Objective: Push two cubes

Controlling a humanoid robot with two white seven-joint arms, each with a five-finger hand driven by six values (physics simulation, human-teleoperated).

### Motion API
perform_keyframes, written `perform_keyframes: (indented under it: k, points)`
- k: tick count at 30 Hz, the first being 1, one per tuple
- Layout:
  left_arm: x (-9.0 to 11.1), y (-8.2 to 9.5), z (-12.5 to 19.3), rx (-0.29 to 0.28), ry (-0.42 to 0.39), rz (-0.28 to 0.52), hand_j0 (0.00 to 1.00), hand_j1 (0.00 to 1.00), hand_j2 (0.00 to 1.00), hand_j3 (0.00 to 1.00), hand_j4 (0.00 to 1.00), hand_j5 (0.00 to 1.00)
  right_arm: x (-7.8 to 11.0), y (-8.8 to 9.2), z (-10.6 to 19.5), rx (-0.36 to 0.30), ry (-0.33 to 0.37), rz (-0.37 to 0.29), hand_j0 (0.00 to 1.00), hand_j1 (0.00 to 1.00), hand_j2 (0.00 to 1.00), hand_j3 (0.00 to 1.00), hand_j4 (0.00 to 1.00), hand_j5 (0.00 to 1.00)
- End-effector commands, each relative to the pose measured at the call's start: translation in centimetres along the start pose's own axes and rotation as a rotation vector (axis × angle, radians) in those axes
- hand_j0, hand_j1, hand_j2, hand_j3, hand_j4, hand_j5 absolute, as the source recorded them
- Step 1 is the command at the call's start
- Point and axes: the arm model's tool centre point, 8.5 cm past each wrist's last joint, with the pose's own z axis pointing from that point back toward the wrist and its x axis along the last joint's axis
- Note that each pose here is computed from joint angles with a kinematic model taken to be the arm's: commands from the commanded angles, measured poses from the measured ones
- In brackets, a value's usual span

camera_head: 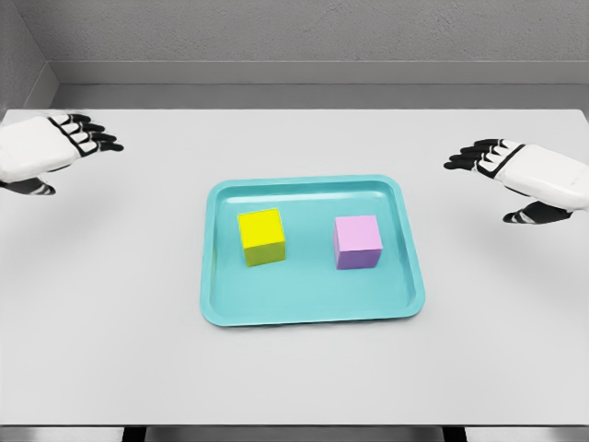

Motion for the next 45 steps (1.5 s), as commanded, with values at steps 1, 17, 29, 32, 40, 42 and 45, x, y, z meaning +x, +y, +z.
perform_keyframes:
  k: [1, 17, 29, 32, 40, 42, 45]
  points:
    - [0.4, 0.3, 0.0, 0.002, -0.013, -0.008, 1.00, 1.00, 1.00, 1.00, 1.00, 1.00, 0.0, -0.1, 0.0, -0.003, 0.001, -0.004, 1.00, 1.00, 1.00, 1.00, 1.00, 1.00]
    - [1.8, -0.8, -0.6, -0.045, -0.049, 0.001, 0.76, 0.76, 0.76, 0.76, 0.76, 0.76, -0.2, -0.9, -3.3, 0.310, 0.035, 0.233, 0.85, 0.85, 0.85, 0.85, 0.85, 0.85]
    - [5.3, -0.4, -3.5, -0.058, -0.144, -0.015, 0.77, 0.77, 0.77, 0.77, 0.77, 0.77, 1.2, 2.9, -6.6, 0.263, -0.029, 0.100, 0.60, 0.60, 0.60, 0.60, 0.60, 0.60]
    - [5.7, 0.3, -3.7, -0.041, -0.158, -0.030, 0.77, 0.77, 0.77, 0.77, 0.77, 0.77, 1.9, 3.6, -7.2, 0.256, -0.049, 0.081, 0.60, 0.60, 0.60, 0.60, 0.60, 0.60]
    - [7.3, 0.2, -5.5, -0.045, -0.200, -0.014, 0.77, 0.77, 0.77, 0.77, 0.77, 0.77, 2.6, 4.2, -7.8, 0.255, -0.069, 0.070, 0.60, 0.60, 0.60, 0.60, 0.60, 0.60]
    - [7.5, 0.3, -5.8, -0.037, -0.204, -0.012, 0.77, 0.77, 0.77, 0.77, 0.77, 0.77, 2.6, 4.2, -7.8, 0.258, -0.069, 0.071, 0.60, 0.60, 0.60, 0.60, 0.60, 0.60]
    - [8.2, 0.4, -6.7, -0.038, -0.226, -0.007, 0.77, 0.77, 0.77, 0.77, 0.77, 0.77, 3.1, 4.0, -8.0, 0.255, -0.084, 0.084, 0.60, 0.60, 0.60, 0.60, 0.60, 0.60]
